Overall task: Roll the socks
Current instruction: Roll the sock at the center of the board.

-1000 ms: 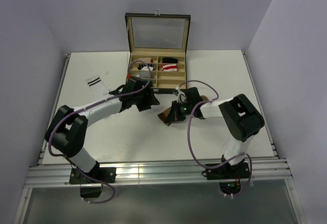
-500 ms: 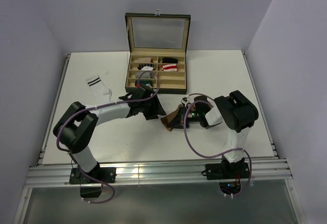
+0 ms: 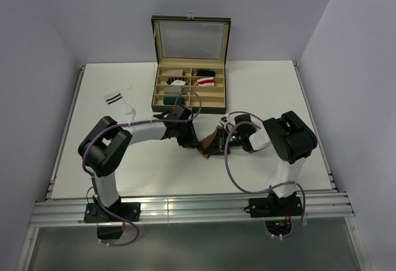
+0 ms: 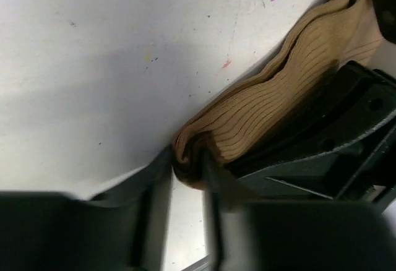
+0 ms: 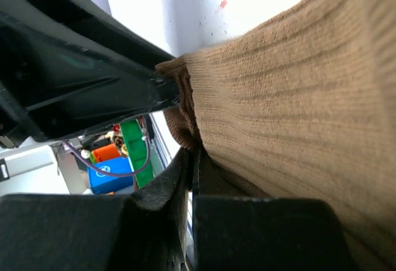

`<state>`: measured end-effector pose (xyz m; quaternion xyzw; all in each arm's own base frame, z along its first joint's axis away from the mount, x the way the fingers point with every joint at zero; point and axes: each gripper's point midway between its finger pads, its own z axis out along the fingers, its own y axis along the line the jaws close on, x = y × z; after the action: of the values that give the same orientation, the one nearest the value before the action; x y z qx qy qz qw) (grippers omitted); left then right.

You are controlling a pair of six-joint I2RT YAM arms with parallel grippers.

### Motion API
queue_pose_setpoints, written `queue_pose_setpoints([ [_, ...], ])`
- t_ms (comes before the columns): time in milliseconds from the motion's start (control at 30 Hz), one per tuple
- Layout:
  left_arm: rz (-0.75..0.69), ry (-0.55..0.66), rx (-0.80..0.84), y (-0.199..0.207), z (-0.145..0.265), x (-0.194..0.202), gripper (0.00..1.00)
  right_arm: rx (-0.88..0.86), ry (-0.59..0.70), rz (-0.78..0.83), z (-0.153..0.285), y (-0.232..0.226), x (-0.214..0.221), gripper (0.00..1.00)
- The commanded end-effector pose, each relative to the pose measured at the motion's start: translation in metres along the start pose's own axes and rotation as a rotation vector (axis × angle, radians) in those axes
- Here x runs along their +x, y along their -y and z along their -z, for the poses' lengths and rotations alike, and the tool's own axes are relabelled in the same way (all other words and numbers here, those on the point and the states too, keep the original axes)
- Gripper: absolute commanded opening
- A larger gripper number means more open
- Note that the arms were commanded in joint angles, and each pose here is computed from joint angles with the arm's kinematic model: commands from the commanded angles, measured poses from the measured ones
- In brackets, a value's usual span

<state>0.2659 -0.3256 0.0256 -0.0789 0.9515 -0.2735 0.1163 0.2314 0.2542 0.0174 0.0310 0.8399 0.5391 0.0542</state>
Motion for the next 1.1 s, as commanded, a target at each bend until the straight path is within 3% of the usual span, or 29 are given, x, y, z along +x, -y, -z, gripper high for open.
queue_pose_setpoints([
  [0, -0.054, -0.041, 0.002, 0.009, -0.003, 0.007, 0.23, 0.148, 0.068, 0.007, 0.003, 0.026, -0.010, 0.00],
  [100, -0.065, -0.049, -0.016, 0.007, -0.006, 0.010, 0.02, 0.192, 0.095, 0.051, 0.008, 0.025, -0.018, 0.00],
  [133, -0.067, -0.053, -0.025, 0.006, -0.008, 0.011, 0.01, 0.189, 0.111, 0.094, 0.011, 0.017, -0.022, 0.01],
  [267, -0.085, -0.035, -0.049, 0.005, -0.007, 0.006, 0.01, 0.248, 0.171, 0.178, 0.027, 0.001, -0.036, 0.24],
  [400, -0.130, -0.020, -0.085, 0.005, -0.005, -0.003, 0.01, 0.371, 0.292, 0.276, 0.053, -0.013, -0.059, 0.36],
  [567, -0.193, 0.001, -0.101, 0.017, -0.001, -0.019, 0.01, 0.567, 0.386, 0.288, 0.079, -0.007, -0.086, 0.38],
  [833, -0.244, -0.016, -0.107, 0.025, 0.000, -0.024, 0.00, 0.696, 0.326, 0.192, 0.072, 0.036, -0.088, 0.38],
  [1067, -0.278, -0.034, -0.116, 0.021, 0.005, -0.021, 0.01, 0.743, 0.310, 0.189, 0.065, 0.040, -0.112, 0.39],
])
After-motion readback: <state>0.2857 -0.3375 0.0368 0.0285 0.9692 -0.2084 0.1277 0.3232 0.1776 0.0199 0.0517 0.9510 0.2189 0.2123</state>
